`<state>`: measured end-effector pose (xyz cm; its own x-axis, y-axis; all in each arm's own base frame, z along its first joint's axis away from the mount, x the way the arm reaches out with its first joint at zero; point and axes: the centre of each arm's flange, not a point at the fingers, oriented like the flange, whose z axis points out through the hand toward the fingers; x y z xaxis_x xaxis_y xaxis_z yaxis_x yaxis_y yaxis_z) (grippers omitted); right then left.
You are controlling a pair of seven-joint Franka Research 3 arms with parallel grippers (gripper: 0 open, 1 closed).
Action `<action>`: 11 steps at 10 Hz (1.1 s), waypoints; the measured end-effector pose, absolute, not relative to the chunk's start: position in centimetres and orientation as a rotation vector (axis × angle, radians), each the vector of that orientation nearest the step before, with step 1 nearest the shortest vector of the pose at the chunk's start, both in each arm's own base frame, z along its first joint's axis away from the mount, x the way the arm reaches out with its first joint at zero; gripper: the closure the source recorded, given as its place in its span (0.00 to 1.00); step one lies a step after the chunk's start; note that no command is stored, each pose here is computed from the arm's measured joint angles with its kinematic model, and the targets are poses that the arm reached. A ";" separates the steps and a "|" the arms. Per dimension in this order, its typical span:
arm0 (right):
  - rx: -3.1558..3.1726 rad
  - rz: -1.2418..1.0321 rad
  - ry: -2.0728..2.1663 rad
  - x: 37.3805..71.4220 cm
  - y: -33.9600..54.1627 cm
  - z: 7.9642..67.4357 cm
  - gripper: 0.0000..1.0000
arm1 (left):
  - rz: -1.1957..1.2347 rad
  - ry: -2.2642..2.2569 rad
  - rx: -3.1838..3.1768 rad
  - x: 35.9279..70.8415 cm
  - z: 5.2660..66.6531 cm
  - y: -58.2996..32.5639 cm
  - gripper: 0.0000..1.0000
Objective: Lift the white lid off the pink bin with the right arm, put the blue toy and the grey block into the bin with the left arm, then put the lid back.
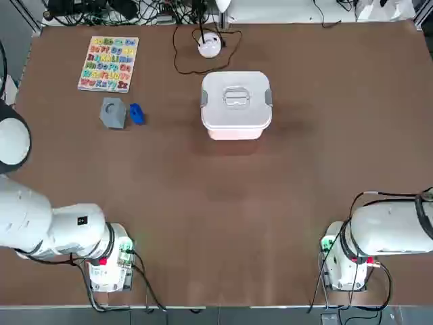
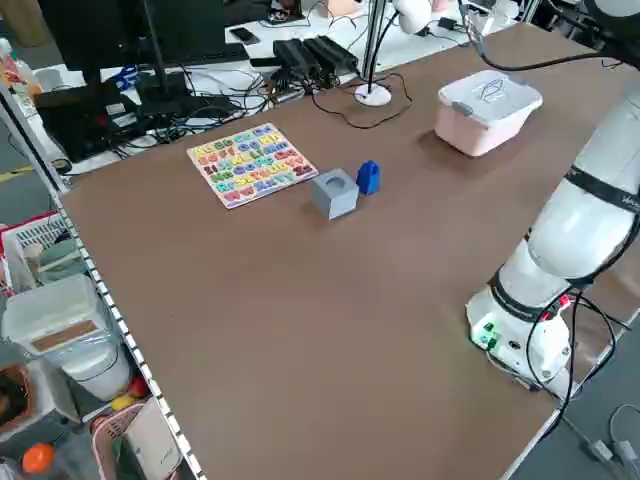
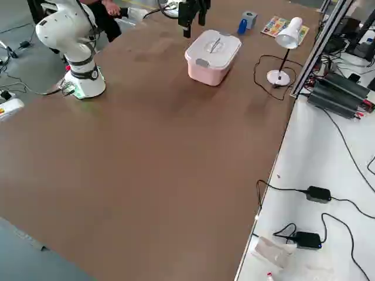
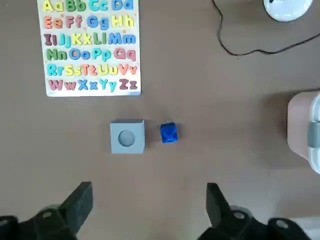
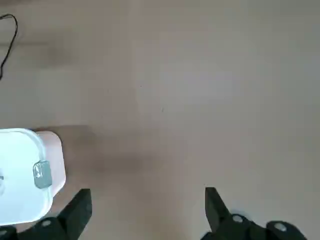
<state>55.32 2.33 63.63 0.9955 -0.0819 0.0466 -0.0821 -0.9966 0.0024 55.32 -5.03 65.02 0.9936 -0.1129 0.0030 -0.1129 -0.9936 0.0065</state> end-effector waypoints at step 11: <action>3.130 0.073 -0.286 55.1 6.0 63.5 0.00 | -0.100 0.033 3.148 60.1 55.5 -2.3 0.00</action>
